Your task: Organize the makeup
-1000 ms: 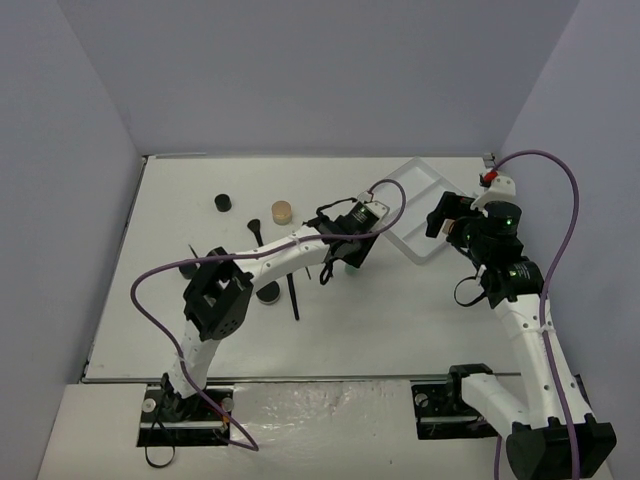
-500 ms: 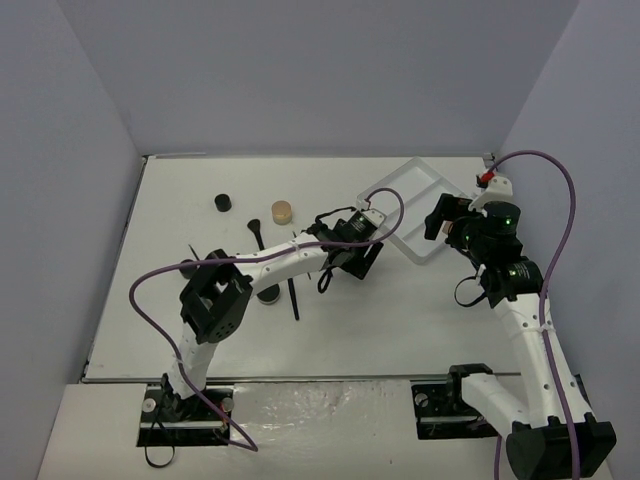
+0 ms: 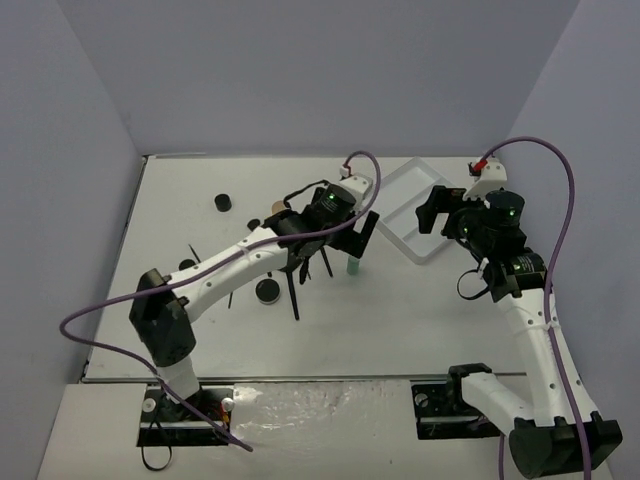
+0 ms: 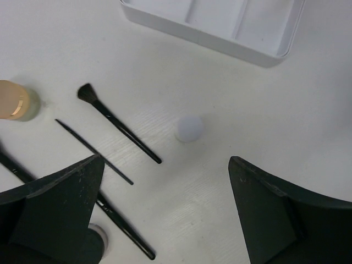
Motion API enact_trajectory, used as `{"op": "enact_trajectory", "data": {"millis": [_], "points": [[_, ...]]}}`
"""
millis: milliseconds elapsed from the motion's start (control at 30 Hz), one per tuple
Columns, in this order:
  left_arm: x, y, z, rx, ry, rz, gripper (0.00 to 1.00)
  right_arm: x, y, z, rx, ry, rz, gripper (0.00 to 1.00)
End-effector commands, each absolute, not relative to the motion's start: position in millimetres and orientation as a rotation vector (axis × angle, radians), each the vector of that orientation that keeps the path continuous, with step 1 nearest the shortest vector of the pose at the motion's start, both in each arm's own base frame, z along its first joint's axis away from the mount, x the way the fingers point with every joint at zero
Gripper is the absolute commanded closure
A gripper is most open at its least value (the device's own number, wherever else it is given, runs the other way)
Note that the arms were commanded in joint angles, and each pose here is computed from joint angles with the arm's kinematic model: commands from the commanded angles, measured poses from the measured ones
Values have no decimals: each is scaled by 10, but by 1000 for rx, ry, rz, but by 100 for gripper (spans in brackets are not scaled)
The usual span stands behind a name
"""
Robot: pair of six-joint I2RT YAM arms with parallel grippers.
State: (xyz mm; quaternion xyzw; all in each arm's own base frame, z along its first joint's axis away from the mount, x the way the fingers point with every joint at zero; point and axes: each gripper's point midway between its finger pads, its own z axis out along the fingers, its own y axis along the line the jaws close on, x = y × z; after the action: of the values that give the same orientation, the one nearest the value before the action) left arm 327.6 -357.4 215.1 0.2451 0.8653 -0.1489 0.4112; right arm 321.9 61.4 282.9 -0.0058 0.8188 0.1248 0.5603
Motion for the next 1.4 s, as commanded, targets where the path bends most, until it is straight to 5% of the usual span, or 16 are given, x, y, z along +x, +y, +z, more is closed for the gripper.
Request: {"op": "enact_trajectory", "data": {"millis": [0, 267, 600, 1367], "points": [[3469, -2970, 2967, 378, 2039, -397, 4, 3314, 893, 3120, -156, 1849, 372, 0], [3526, -1539, 3176, 95, 2018, -187, 3, 3354, 1546, 2530, -333, 2004, 412, 0], [3018, 48, 2669, -222, 2089, 219, 3, 3315, 2280, 1734, -524, 2179, 367, 6], [2899, 168, 2247, -254, 1992, 247, 3, 3483, 2257, 880, -460, 2306, 199, 47]]}}
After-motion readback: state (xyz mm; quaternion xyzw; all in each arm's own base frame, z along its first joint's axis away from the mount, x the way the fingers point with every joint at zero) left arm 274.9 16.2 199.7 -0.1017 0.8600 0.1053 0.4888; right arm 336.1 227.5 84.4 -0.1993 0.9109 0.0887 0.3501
